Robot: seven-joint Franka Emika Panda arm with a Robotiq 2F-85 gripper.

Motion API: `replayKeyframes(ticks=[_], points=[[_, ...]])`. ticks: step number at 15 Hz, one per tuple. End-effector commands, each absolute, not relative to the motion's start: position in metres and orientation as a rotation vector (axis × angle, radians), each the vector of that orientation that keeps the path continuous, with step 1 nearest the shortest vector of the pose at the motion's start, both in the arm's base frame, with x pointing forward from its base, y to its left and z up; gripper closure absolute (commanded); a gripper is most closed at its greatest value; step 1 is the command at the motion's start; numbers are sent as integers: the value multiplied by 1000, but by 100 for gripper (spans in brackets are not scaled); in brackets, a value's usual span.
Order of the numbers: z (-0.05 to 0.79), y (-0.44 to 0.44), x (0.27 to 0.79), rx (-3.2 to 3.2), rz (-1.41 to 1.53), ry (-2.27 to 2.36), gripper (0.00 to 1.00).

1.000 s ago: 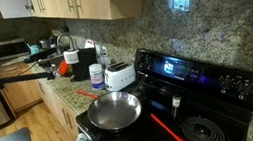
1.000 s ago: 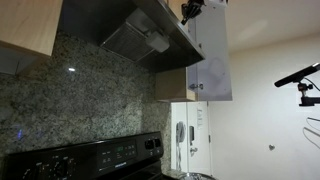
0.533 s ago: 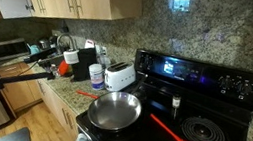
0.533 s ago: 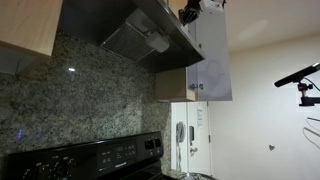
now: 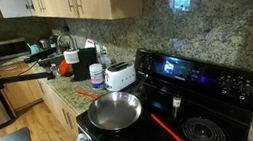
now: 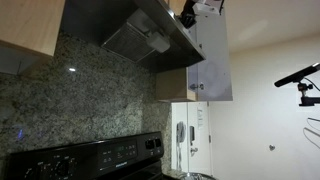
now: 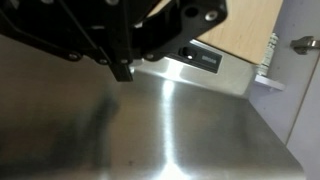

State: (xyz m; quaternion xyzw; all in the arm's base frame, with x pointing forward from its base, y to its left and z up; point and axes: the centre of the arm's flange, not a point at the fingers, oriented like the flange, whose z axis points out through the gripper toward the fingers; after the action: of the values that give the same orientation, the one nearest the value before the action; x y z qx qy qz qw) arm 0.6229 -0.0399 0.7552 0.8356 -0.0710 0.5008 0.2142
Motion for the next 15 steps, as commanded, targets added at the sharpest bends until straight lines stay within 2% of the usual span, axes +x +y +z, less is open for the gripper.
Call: replayKeyframes(ticks=[1, 7, 15], points=[[786, -88, 611, 2316, 1354, -323, 98], [820, -148, 587, 2254, 1481, -508, 98], [819, -118, 614, 2433, 1771, -468, 99]])
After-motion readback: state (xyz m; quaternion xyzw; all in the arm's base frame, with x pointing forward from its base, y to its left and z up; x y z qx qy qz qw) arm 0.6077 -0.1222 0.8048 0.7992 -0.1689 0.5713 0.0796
